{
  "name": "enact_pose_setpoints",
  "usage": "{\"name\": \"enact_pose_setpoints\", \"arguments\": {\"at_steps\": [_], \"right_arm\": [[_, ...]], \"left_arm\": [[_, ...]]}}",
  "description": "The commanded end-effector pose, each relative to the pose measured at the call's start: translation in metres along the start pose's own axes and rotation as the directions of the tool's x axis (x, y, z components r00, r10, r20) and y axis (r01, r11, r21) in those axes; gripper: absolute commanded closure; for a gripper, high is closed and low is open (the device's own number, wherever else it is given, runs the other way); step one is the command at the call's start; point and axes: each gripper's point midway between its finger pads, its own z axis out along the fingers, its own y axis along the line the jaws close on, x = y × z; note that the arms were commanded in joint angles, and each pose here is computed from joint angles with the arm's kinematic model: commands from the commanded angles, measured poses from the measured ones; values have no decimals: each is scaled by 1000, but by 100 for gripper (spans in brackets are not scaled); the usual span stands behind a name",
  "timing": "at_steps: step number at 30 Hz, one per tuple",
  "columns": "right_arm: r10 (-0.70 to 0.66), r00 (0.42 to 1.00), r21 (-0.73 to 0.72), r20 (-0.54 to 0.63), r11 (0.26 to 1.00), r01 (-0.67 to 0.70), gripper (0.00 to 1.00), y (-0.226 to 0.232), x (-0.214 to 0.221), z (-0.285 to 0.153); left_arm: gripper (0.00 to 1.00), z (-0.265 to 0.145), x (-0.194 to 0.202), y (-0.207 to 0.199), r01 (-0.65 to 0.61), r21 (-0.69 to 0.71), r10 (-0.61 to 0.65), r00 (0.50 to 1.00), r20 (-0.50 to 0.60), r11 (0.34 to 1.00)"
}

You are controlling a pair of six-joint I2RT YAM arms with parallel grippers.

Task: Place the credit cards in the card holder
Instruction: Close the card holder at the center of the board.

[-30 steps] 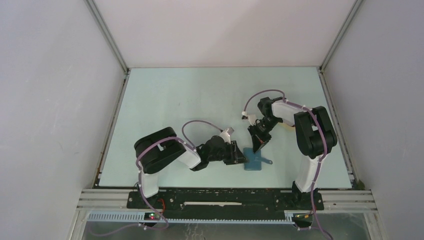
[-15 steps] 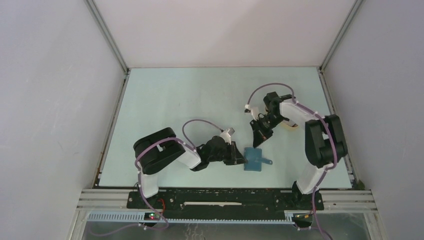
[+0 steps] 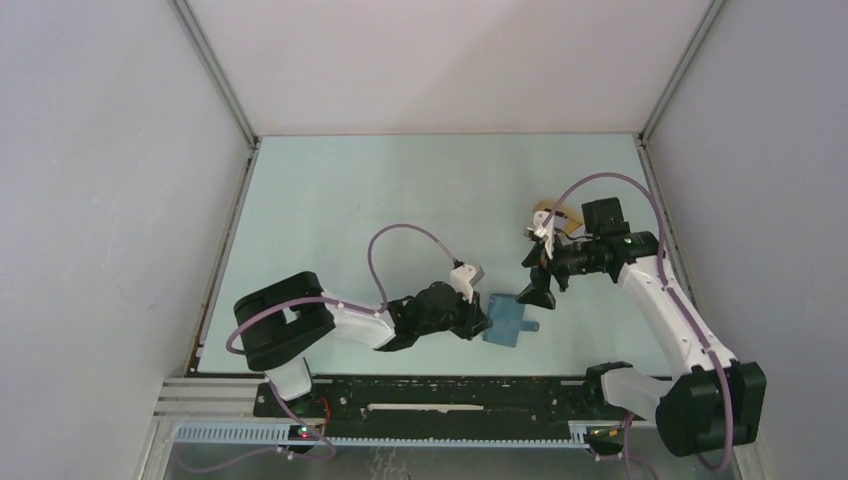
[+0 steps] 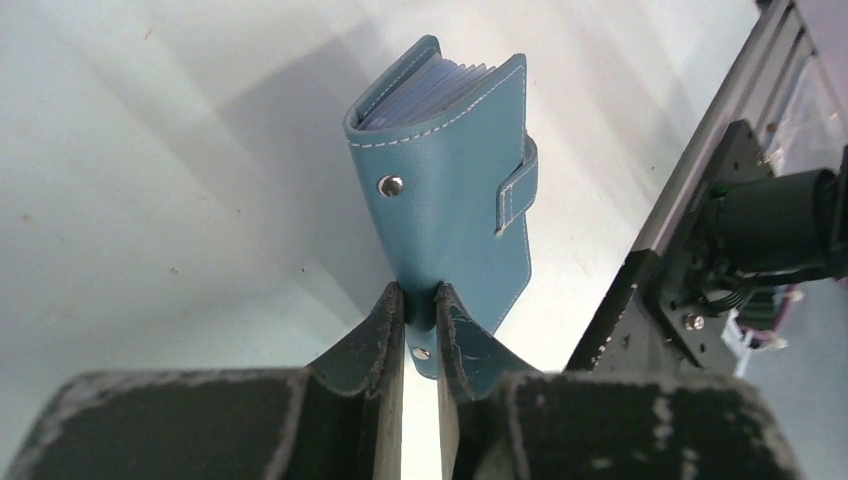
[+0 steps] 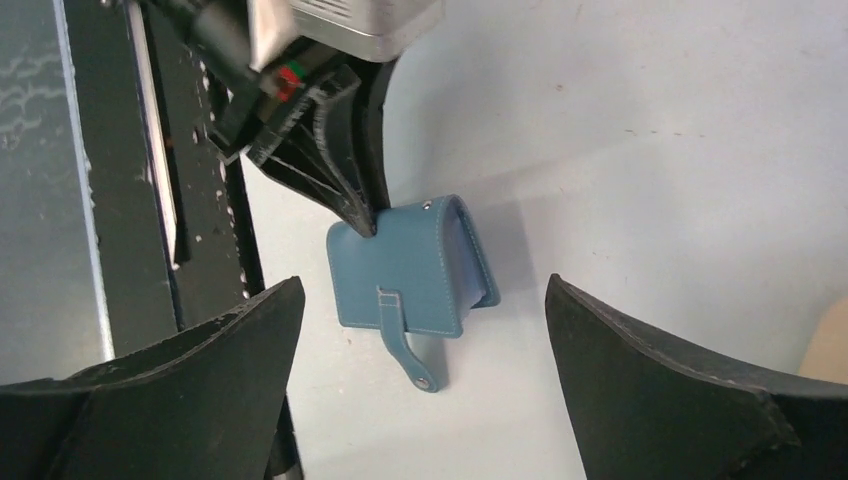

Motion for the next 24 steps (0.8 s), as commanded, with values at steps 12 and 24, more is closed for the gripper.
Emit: {"name": "enact_pose_setpoints", "arguments": {"at_steps": [12,24], "right_arm": [[-192,968,-202,-159,966,158,3,-1,51,46],[-158,949,-287,-271,955,76,21,7,72,65]], "left_arm": [[89,-12,-27,-17,-374,-69,380,915,137,925],[88,-23,-32,-19,-401,-87,411,887,212,912]]}}
